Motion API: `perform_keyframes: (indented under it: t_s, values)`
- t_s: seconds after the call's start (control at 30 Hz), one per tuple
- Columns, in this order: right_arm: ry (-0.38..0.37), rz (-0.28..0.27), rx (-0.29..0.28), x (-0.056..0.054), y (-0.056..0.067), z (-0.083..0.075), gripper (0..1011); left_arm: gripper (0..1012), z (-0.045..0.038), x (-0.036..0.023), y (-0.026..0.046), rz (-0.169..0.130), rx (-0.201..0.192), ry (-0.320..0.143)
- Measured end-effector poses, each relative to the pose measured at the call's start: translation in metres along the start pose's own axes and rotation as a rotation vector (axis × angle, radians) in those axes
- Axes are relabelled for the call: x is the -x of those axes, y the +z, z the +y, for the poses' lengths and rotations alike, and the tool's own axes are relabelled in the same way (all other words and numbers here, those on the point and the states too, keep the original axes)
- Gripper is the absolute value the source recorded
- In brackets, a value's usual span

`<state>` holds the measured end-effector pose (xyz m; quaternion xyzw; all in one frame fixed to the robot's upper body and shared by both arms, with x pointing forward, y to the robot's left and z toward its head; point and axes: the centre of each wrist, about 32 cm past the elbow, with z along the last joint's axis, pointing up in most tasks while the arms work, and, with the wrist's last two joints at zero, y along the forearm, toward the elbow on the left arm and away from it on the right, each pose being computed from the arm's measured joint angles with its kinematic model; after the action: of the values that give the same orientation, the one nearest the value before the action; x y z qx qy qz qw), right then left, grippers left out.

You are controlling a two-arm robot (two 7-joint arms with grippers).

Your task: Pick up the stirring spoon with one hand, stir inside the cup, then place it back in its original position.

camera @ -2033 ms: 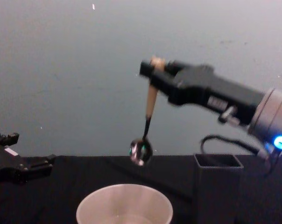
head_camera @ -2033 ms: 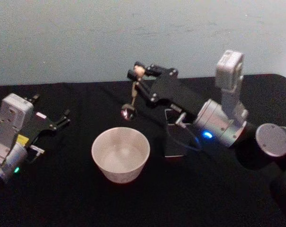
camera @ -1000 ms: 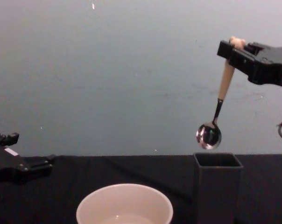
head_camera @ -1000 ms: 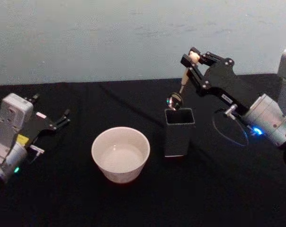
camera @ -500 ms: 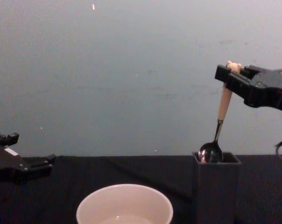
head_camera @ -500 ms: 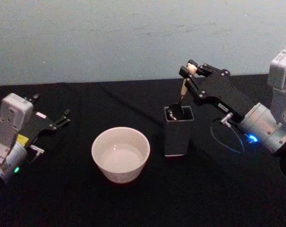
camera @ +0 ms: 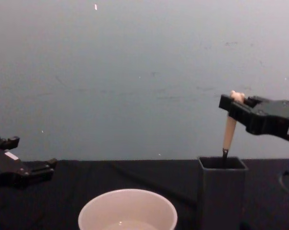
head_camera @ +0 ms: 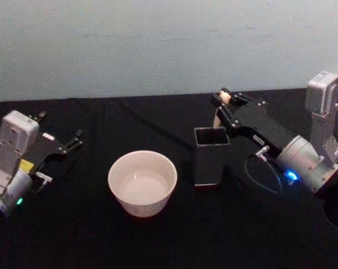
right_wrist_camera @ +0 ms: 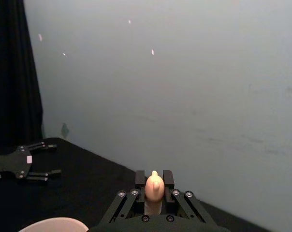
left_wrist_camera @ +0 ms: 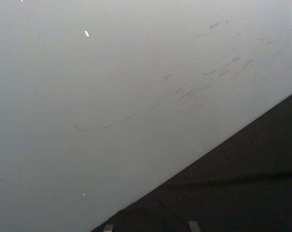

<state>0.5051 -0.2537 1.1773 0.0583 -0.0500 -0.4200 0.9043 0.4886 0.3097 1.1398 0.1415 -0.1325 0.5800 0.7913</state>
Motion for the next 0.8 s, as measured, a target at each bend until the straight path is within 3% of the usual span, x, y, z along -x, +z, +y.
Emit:
perform_keyframes:
  t_s: [0.43, 0.8]
  values:
    - [-0.069, 0.068, 0.050, 0.011, -0.010, -0.006, 214, 1002, 0.0000, 0.0001, 0.0000, 0.000, 0.000, 0.000]
    - [-0.096, 0.092, 0.074, 0.017, -0.016, -0.011, 214, 1001, 0.0000, 0.0000, 0.0000, 0.000, 0.000, 0.000]
